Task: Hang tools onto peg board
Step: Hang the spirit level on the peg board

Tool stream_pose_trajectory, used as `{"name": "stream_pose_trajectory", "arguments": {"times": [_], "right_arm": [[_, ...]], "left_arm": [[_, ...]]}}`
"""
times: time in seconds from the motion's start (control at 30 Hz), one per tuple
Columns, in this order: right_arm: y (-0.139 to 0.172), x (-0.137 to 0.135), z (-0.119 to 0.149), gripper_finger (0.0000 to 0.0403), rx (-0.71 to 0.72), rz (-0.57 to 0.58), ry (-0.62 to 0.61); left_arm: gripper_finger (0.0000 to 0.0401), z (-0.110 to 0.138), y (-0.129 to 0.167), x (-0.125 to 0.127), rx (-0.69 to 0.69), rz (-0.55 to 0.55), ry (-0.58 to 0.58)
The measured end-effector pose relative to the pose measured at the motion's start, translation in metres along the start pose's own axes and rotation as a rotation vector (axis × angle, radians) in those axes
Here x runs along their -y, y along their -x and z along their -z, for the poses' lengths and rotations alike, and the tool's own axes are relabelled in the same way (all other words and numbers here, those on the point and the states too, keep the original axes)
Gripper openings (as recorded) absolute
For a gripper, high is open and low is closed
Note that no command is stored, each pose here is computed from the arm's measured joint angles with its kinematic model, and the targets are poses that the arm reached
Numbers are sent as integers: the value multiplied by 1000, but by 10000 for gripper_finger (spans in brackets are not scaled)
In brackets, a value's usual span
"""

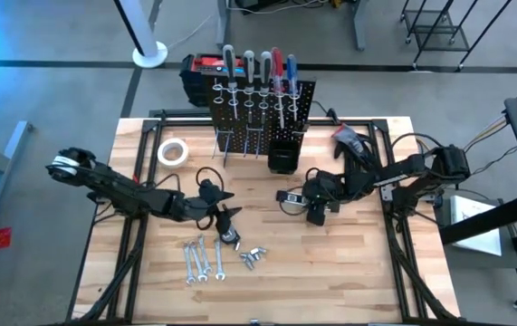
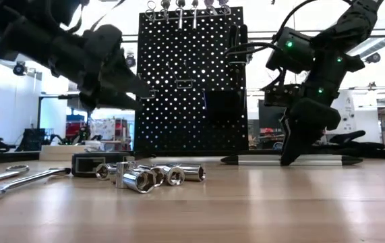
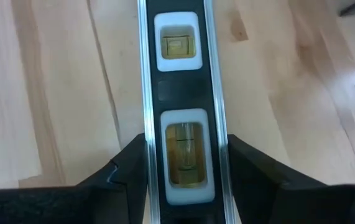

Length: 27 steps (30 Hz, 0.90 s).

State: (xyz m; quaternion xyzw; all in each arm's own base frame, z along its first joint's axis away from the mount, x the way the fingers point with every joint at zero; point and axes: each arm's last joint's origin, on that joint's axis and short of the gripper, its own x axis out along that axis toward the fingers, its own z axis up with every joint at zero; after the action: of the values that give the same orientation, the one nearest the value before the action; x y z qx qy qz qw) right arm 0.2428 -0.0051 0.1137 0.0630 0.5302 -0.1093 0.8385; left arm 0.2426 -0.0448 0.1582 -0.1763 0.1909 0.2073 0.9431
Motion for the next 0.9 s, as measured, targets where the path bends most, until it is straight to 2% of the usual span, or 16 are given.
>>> {"name": "stream_pose_trajectory", "arguments": {"times": [0.2,0.27,0.5,0.7,0.8,0.9], "right_arm": [[21,-37,9,161,108,48,11],[32,-51,8,161,217,88,-16],[56,-94,18,161,654,352,-118],[53,-116,16,161,855,452,-174],[45,-125,14,161,913,489,-177],[39,-137,10,161,965,584,-183]], "left_arm": [[267,9,-7,6,15,16,45],[267,9,-8,12,52,58,68],[267,5,-13,33,253,212,102],[267,0,-26,47,409,291,98],[267,-2,-34,55,459,275,120],[267,-7,-42,64,497,272,121]]}}
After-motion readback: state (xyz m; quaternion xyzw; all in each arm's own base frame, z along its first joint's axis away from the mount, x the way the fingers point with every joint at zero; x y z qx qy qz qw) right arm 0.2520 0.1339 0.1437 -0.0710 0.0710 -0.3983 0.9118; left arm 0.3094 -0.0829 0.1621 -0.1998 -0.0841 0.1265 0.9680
